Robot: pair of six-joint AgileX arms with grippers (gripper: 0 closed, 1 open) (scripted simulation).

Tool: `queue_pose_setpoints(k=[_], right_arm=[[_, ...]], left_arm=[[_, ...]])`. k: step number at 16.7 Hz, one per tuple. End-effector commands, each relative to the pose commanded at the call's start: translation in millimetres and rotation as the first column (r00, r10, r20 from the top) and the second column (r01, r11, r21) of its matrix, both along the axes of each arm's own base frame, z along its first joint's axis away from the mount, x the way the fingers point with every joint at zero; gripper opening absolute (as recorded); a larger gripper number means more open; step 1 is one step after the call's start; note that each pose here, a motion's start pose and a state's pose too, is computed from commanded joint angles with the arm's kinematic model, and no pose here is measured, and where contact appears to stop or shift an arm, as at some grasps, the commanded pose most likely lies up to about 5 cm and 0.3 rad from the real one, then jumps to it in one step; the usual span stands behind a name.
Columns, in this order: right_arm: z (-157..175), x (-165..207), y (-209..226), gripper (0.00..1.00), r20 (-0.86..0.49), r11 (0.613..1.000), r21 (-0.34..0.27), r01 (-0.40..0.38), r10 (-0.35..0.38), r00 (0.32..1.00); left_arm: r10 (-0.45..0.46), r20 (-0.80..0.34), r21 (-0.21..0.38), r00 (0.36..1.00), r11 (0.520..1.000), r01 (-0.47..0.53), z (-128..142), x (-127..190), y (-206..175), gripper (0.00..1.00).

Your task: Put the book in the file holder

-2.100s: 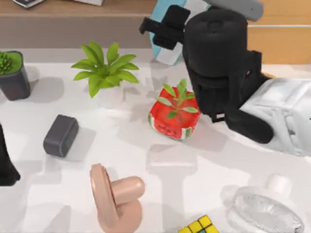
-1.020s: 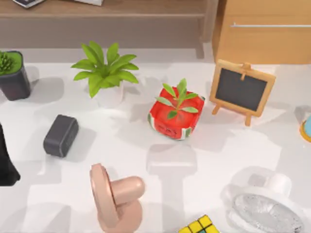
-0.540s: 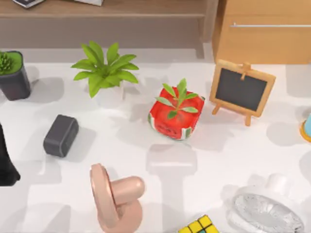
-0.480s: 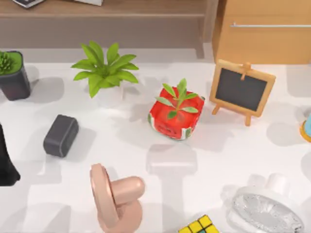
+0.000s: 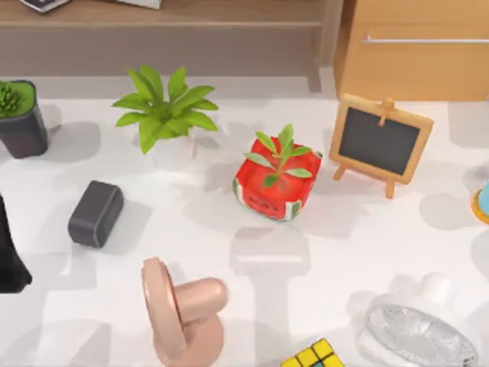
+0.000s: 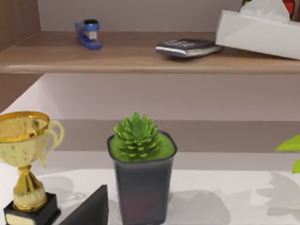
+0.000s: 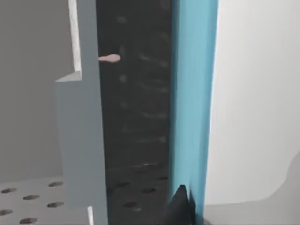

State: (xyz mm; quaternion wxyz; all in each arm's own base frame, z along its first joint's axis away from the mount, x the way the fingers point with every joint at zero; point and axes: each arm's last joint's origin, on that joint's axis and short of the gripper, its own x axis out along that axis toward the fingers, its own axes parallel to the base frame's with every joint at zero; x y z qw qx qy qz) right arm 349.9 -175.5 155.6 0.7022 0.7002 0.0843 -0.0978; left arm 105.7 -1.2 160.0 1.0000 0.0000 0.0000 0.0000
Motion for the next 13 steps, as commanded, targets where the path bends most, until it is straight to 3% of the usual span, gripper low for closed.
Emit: queue_pose_setpoints(k=[8,13], right_arm=[[-6.8,20.4,-1.7,0.0,-0.009,1.0,0.006,0.004,-0.004,1.0],[-6.8,20.4,-1.7,0.38,-0.009,1.0,0.006,0.004,-0.004,1.0]], left_arm=[[0.0,0.0,0.0,1.0,1.0,0.0,0.0,0.0,0.0,1.0],[0.0,0.0,0.0,1.0,1.0,0.0,0.0,0.0,0.0,1.0]])
